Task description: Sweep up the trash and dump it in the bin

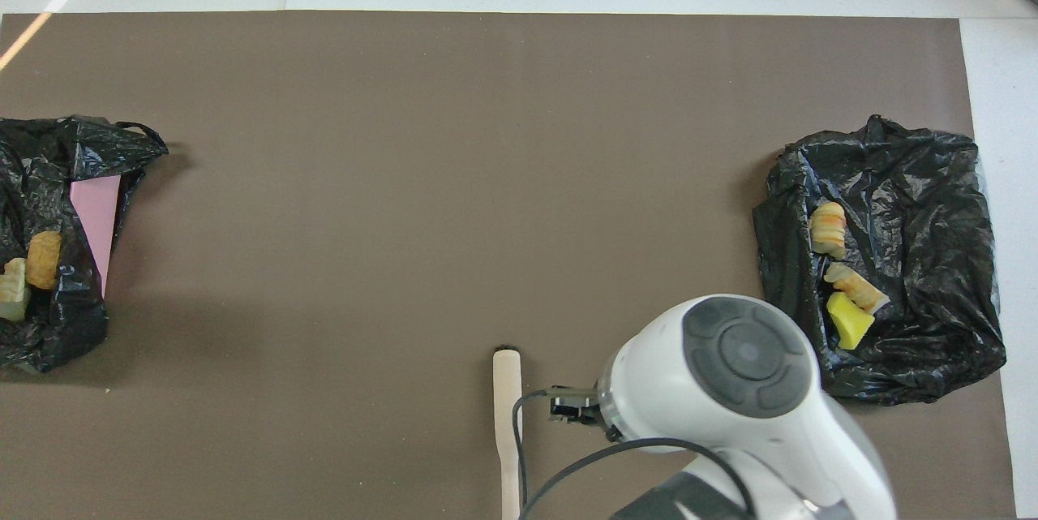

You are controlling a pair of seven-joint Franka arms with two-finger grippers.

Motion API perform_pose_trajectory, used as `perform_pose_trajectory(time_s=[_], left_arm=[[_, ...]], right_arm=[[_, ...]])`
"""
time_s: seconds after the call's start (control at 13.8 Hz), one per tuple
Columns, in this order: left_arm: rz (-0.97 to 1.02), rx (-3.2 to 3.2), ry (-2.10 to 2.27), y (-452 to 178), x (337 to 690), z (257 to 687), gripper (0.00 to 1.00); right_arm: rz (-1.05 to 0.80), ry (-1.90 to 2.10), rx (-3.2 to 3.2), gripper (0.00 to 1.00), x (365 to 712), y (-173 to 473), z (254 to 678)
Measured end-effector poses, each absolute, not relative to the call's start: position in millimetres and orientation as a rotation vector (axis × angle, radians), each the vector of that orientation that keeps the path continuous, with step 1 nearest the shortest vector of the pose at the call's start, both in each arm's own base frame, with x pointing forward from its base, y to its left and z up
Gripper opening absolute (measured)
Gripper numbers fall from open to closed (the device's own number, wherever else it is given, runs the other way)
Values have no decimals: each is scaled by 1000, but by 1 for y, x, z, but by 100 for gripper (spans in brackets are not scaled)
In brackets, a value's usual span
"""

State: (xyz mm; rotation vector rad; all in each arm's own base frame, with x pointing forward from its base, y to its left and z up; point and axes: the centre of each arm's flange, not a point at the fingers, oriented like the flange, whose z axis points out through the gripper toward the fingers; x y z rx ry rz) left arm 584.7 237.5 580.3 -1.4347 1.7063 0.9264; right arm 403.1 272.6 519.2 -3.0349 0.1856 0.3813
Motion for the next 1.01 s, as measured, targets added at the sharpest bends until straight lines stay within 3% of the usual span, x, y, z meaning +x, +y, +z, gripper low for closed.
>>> perform_pose_trajectory(time_s=[0.07,0.29,0.72,1.01], left_arm=[[944,-1430,1672,232,585,585,32],[989,-1369,1589,213,588,617,32],[1015,-1420,1533,183,584,630,32],[956,-1598,1623,150,581,611,32]], right_arm=[[354,198,-3027,76,420,249,542],[213,128,-3083,100,462,166,595],[-3,50,-3186,100,493,125,643],[14,163,-3175,100,526,86,666]])
